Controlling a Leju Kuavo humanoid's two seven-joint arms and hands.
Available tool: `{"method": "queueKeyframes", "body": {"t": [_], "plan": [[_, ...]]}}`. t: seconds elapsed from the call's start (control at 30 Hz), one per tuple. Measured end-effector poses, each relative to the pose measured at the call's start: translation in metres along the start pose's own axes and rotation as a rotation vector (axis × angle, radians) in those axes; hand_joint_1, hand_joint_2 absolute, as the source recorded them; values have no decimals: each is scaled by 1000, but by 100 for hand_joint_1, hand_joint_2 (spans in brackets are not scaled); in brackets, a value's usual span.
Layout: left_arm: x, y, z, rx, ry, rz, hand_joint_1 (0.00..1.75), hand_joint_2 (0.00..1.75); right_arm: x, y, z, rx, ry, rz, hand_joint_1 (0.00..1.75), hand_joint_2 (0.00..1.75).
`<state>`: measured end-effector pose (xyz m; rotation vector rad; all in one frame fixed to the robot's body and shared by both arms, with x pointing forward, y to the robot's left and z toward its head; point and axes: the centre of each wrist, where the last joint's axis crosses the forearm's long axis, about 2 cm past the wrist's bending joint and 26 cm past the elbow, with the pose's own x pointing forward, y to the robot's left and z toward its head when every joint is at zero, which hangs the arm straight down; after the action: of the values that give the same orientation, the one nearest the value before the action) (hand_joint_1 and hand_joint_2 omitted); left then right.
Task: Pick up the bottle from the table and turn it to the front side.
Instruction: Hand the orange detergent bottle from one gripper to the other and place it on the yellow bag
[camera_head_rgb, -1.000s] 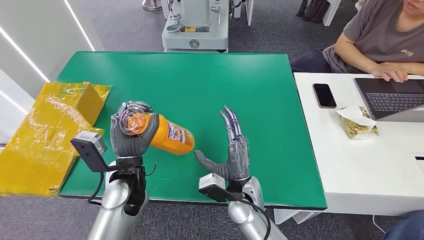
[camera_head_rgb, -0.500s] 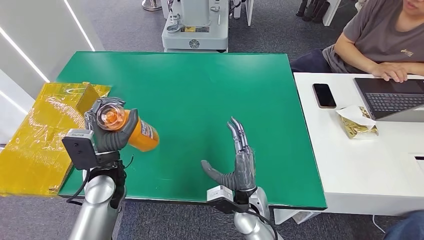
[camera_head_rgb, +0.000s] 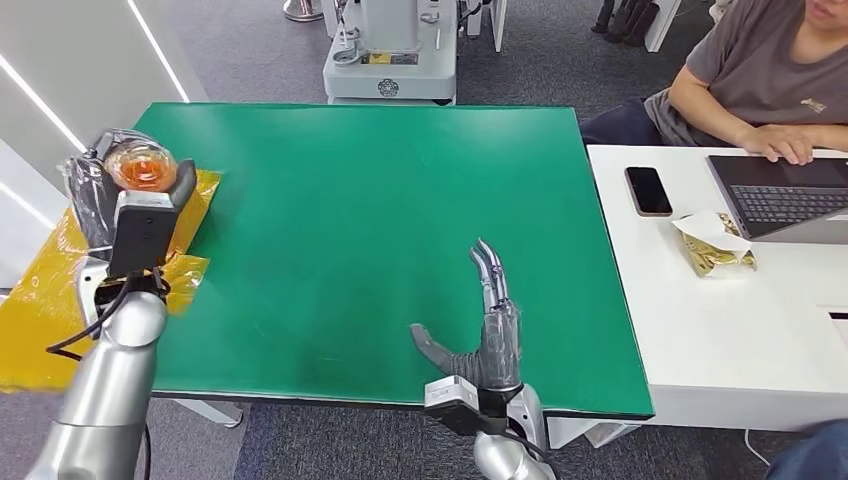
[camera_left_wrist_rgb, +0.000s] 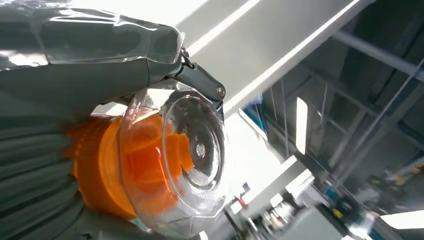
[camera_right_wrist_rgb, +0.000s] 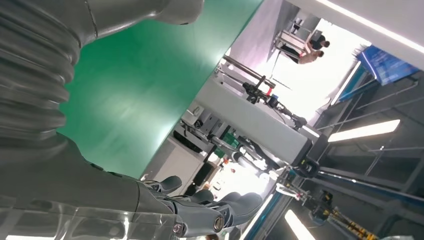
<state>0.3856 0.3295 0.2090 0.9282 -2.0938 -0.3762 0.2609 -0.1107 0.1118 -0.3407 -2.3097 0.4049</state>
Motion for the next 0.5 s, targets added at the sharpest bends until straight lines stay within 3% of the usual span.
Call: {"method": "queueKeyframes", "body": {"t": [0.2,0.33,0.5], "plan": [[-23,32,-38,-12,-14,-214,175,175,1,-2,-2,-10,4,-3,0,175],[-31,40,-46,-21,0,-265,175,175,1,-2,-2,-12,4,-4,0,175],[-46,55,-59,-128,18,-395,175,175,3,-2,-5,-20,30,-19,0,175]]}}
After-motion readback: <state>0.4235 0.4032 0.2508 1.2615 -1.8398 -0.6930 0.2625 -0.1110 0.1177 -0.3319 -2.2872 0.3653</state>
